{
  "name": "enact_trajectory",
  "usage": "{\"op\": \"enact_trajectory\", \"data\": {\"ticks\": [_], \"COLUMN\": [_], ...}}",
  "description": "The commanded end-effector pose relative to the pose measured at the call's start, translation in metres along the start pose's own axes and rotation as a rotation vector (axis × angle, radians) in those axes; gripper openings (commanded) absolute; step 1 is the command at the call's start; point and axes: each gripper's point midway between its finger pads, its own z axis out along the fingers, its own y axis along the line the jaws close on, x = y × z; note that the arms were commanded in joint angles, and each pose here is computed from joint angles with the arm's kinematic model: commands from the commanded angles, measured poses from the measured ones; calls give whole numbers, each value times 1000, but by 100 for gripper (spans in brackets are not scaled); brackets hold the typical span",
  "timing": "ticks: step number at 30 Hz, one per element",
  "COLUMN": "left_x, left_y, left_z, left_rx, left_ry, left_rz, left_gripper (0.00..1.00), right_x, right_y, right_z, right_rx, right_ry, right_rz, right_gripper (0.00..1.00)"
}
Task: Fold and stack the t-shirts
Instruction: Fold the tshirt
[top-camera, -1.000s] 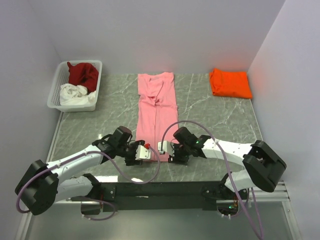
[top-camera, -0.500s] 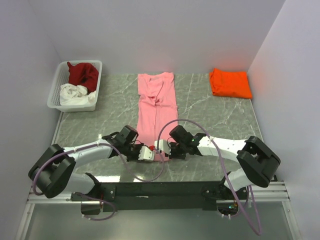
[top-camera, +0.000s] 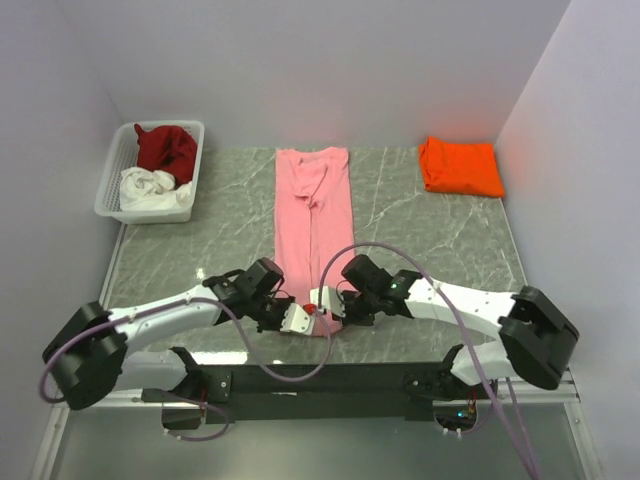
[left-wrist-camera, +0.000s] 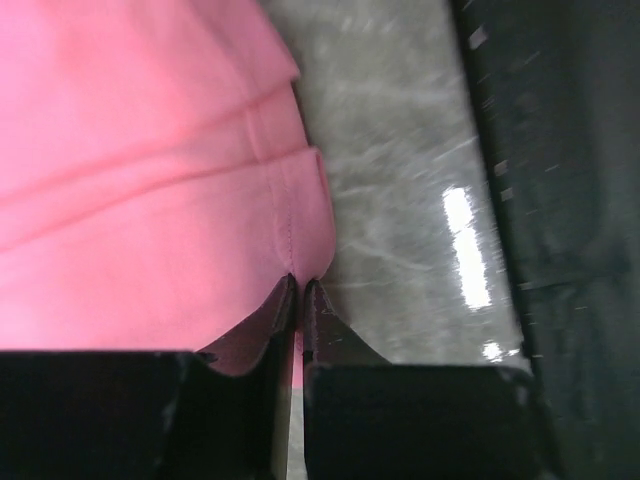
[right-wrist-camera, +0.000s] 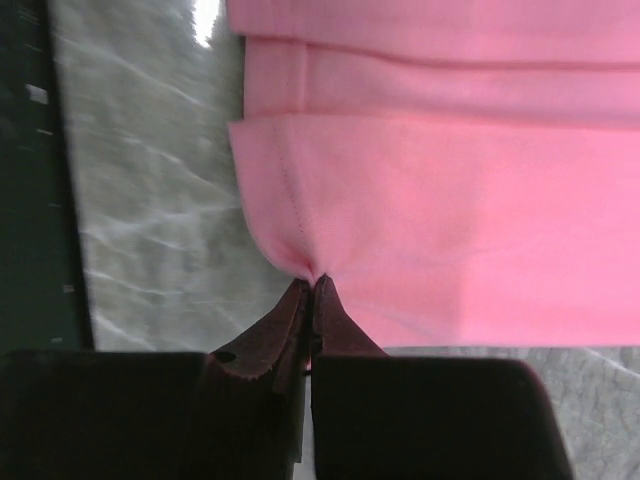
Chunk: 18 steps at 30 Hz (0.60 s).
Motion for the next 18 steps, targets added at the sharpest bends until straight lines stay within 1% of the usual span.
{"op": "enact_trajectory", "data": {"ticks": [1, 4, 7, 10, 11, 12, 13, 14, 15, 17, 18], "left_x": [-21, -31, -38, -46, -47, -43, -48, -47, -40, -46, -35], "left_y": [-23, -32, -32, -23, -19, -10, -4, 2, 13, 32, 45], "left_z": [-10, -18, -27, -40, -44, -47, -53, -56, -58, -69, -69], "left_rx": [49, 63, 54, 31, 25, 12, 12, 7, -3, -19, -27], "left_ry": [-51, -78, -88, -95, -96, -90, -99, -97, -88, -104, -90], "left_rz": [-33, -62, -61, -21, -17, -13, -12, -11, -27, -29, -51], "left_gripper": [0, 0, 0, 0, 0, 0, 0, 0, 0, 0, 0], "right_x": [-17, -26, -31, -39, -46, -48, -48, -55, -53, -58, -55], "right_y": [26, 37, 36, 17, 4, -5, -11, -23, -38, -59, -72], "right_z": [-15, -24, -32, -45, -54, -59, -63, -68, -74, -80, -84], "right_rx": [-63, -81, -84, -40, -11, 5, 12, 25, 53, 75, 96], "right_ry": [-64, -102, -108, -143, -167, -173, -170, -182, -181, -178, -174], "right_rz": [-1, 27, 39, 47, 56, 44, 45, 39, 39, 35, 27], "right_gripper": [0, 0, 0, 0, 0, 0, 0, 0, 0, 0, 0]}}
